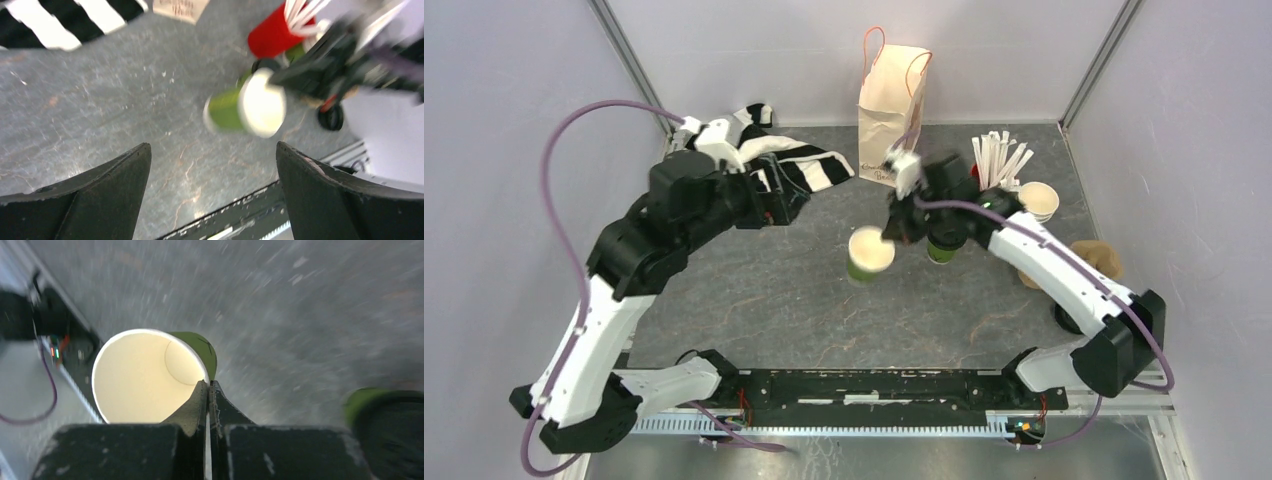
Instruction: Pack the takeout coffee
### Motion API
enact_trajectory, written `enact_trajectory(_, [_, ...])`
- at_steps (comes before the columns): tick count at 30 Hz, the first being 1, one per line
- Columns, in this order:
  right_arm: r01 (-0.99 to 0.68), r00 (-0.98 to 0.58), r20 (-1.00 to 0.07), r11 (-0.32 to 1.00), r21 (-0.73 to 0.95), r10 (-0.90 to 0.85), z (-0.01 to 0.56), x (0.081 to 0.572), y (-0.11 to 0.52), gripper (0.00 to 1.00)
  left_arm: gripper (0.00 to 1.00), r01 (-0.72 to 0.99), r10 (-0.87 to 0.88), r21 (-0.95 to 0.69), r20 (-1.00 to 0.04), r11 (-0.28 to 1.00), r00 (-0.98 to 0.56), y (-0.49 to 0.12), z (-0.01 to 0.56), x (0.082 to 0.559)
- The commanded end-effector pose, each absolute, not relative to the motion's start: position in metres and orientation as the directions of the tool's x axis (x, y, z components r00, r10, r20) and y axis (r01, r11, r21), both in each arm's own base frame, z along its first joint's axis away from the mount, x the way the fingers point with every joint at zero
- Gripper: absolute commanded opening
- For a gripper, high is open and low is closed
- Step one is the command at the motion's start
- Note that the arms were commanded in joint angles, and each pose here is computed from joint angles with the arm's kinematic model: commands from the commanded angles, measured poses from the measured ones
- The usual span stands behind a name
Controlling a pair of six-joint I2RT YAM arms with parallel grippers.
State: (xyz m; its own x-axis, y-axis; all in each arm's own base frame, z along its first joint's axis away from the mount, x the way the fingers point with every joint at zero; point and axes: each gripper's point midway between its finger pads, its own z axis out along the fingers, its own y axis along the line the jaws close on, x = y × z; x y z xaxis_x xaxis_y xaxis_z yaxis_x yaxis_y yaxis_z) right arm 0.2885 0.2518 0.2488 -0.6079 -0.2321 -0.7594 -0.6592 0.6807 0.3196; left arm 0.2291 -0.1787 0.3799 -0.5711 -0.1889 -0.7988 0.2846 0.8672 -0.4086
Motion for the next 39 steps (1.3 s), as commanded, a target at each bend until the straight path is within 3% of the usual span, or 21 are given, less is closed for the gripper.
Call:
enact_trajectory(1, [-0.7,-0.63,-0.652,0.672,0.241,-0.422,0.188,0.237,0.265,0.0,0.99,0.225,-0.349,-0.481,-0.824,0.847,-0.447,-0.165,0.422,0.239])
enact_trajectory(7, [-0.738,-0.632,-0.594,0.62,0.266,-0.497,0.147,0.193,0.284,0.0,0.99,0.224,-0.349,-0.491,-0.812,0.842,-0.467,-0.172,0.421,0.242])
enact_trajectory(15, [-0.754,-0.606,-0.584,0.623,0.207,-0.54,0.126,0.178,0.293,0.06,0.98,0.235,-0.347,-0.516,-0.787,0.824,-0.511,-0.186,0.417,0.245])
enact_trajectory(18, [-0.75,-0.604,-0.585,0.634,0.189,-0.541,0.127,0.178,0.291,0.19,0.98,0.233,-0.349,-0.519,-0.784,0.822,-0.514,-0.187,0.416,0.245])
enact_trajectory(21, [-0.743,-0.595,-0.606,0.649,0.163,-0.528,0.139,0.183,0.287,0.47,0.98,0.236,-0.349,-0.523,-0.781,0.819,-0.518,-0.188,0.416,0.245])
enact_trajectory(23, [-0.728,-0.575,-0.638,0.676,0.113,-0.513,0.156,0.192,0.28,0.6,0.98,0.236,-0.35,-0.526,-0.778,0.817,-0.521,-0.189,0.416,0.245])
enact_trajectory(25, [-0.695,-0.555,-0.673,0.717,0.052,-0.489,0.175,0.208,0.264,0.65,0.98,0.238,-0.348,-0.526,-0.777,0.816,-0.524,-0.19,0.416,0.246])
enact_trajectory(28, [-0.55,-0.574,-0.733,0.835,0.015,-0.365,0.202,0.242,0.217,0.69,0.98,0.244,-0.346,-0.528,-0.776,0.813,-0.527,-0.192,0.417,0.246])
enact_trajectory(30, [-0.359,-0.614,-0.757,0.933,0.013,-0.226,0.21,0.264,0.163,0.72,0.99,0.248,-0.34,-0.526,-0.776,0.813,-0.532,-0.194,0.416,0.247])
enact_trajectory(32, [-0.084,-0.63,-0.775,0.996,0.0,-0.053,0.211,0.272,0.096,0.83,0.99,0.256,-0.332,-0.525,-0.775,0.811,-0.538,-0.197,0.416,0.247])
enact_trajectory(33, [0.052,-0.623,-0.782,0.998,-0.024,0.014,0.21,0.271,0.064,0.88,0.99,0.258,-0.328,-0.524,-0.774,0.811,-0.541,-0.198,0.415,0.247])
enact_trajectory(35, [0.289,-0.588,-0.8,0.955,-0.068,0.121,0.205,0.257,0.01,0.89,0.99,0.267,-0.318,-0.523,-0.772,0.809,-0.55,-0.201,0.414,0.248])
enact_trajectory(39, [0.588,-0.511,-0.834,0.792,-0.165,0.206,0.19,0.224,-0.067,0.88,0.99,0.287,-0.288,-0.518,-0.766,0.806,-0.575,-0.209,0.41,0.249])
